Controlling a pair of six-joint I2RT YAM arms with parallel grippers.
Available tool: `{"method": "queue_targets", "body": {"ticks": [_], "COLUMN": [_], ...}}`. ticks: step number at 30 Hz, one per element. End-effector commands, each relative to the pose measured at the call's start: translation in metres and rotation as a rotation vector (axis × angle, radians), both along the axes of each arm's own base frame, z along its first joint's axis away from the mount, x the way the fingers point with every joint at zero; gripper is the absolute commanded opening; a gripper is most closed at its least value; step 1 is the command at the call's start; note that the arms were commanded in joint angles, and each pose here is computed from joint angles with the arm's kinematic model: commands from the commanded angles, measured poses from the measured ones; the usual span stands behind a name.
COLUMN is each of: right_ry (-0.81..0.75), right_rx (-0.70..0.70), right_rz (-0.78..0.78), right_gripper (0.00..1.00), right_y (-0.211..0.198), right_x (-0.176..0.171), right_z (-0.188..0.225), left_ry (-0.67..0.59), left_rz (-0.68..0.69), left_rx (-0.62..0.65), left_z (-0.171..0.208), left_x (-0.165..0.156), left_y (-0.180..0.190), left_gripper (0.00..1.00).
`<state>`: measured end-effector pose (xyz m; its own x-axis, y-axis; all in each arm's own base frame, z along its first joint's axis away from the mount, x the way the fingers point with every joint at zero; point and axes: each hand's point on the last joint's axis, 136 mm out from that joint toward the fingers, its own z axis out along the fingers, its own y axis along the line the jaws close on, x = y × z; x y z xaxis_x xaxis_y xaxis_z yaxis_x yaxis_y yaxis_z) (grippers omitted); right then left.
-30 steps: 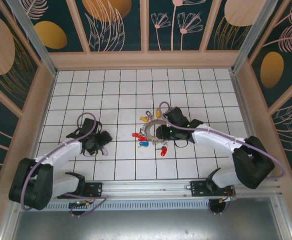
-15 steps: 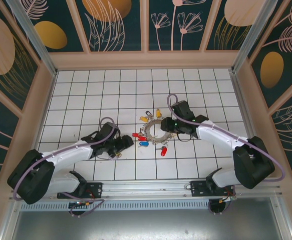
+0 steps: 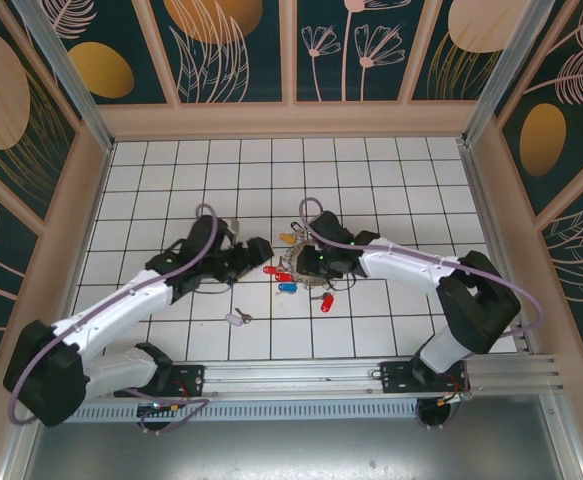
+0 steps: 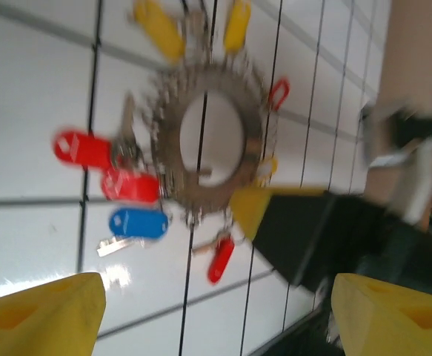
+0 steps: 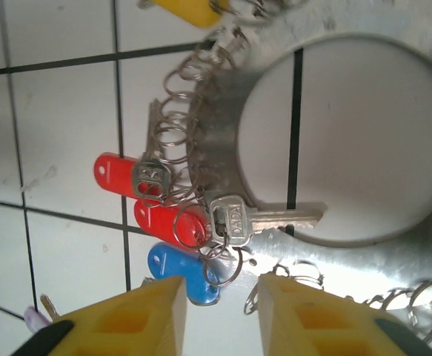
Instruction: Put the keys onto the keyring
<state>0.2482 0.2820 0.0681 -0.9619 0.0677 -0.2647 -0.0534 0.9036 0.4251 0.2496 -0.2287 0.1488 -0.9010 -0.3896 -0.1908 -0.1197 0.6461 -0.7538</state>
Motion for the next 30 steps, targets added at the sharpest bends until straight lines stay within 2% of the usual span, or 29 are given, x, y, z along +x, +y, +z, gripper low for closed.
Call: {"method": "queue_targets", "body": {"ticks": [1,5,10,13,17,24,26,29,30], "right_ry": [0.071,0.133,0.118,0.108,0.094,0.08,0.078,0.058,0.075], "right_rx": [-0.096,-0.152,-0.245,-0.27,-0.274,-0.245,-0.214,-0.196,-0.178], "right_rz": [-0.145,-0.171,-0.216,-0.217,-0.181,-0.146,-0.109,-0.069,-0.048], "right_gripper": [0.35,0.36,0.27,0.12,0.0,0.0,0.0,0.0,0.05], "right_y": [-0.008,-0.006,-0.022,-0.029,-0.032,-0.036,-0.032,-0.032,-0.031], "right_x": [-0.003,-0.009,-0.005,-0.005,-0.007,-0.01,-0.012,-0.012,-0.017], "right_z": [-0.013,-0.036,-0.044,-0.043,-0.037,-0.025,-0.022,-0.017,-0.015], "left_ry": [-0.009,-0.032,-0.045,-0.055,-0.06,-0.079,-0.139,-0.261,-0.298], "left_rz": [0.039,0.056,0.054,0.055,0.037,0.001,-0.014,-0.046,-0.052], "left_rx": [0.1,0.177,0.229,0.273,0.288,0.306,0.322,0.283,0.267], "left_z": [-0.013,-0.02,-0.027,-0.03,-0.035,-0.052,-0.05,-0.039,-0.037], "left_x": [0.006,0.018,0.024,0.026,0.026,0.025,0.03,0.033,0.033], "left_y": [0.036,0.053,0.062,0.067,0.067,0.066,0.067,0.06,0.058], "left_gripper": [0.8,0.82,0.83,0.84,0.85,0.87,0.88,0.87,0.86]}}
